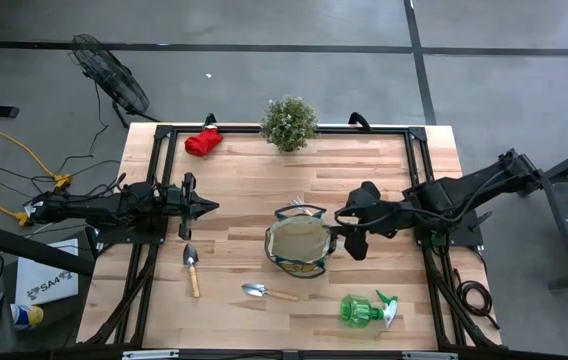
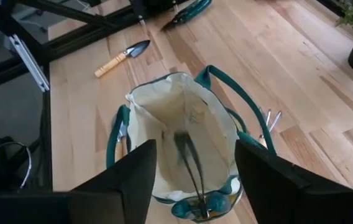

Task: Pick & Place Garden tools in Gardening bag
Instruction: Put the top green shear scissors into the brown gardening bag, then put the right brown trowel into the brown gardening bag

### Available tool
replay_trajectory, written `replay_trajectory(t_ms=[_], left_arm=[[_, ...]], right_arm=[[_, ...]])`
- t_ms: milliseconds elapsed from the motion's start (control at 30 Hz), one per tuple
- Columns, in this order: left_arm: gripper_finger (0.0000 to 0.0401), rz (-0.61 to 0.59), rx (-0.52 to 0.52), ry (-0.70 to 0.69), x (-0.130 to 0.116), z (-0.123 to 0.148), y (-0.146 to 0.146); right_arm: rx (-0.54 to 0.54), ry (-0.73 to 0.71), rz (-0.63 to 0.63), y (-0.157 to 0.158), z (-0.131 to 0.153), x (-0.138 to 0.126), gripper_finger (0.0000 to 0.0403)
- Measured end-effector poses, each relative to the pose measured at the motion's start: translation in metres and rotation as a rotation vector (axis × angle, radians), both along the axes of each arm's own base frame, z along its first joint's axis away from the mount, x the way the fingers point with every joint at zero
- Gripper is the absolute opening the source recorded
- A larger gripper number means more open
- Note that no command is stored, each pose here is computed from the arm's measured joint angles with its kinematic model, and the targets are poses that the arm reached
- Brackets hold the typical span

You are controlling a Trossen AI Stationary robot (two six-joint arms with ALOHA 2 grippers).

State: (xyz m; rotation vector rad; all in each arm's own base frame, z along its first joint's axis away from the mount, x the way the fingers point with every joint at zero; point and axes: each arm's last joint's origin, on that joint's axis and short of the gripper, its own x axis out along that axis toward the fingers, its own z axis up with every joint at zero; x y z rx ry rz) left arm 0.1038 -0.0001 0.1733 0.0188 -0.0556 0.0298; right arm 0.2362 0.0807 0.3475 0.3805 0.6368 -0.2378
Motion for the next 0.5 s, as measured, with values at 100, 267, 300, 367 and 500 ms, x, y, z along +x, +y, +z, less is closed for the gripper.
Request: replay_trajectory(t_ms=[100, 267, 300, 367, 500], left_arm=[[0.0, 0.0, 0.0, 0.0, 0.0, 0.0, 0.0], [0.0, -0.001, 0.0, 0.0, 0.0, 0.0, 0.0], [0.0, -0.001, 0.0, 0.0, 0.0, 0.0, 0.0], [0.0, -0.001, 0.0, 0.0, 0.0, 0.0, 0.0], [0.0, -0.001, 0.0, 0.0, 0.0, 0.0, 0.0]], right_arm=[[0.003, -0.015, 0.0, -0.001, 0.004, -0.004, 0.0211], [-0.009, -0.035, -0.013, -0.004, 0.008, -0.008, 0.0211], [-0.011, -0.038, -0.015, -0.004, 0.008, -0.008, 0.0211], [-0.009, -0.042, -0.012, -0.003, 0.009, -0.009, 0.0211], [-0.009, -0.041, 0.023, 0.004, 0.009, -0.012, 0.0211]])
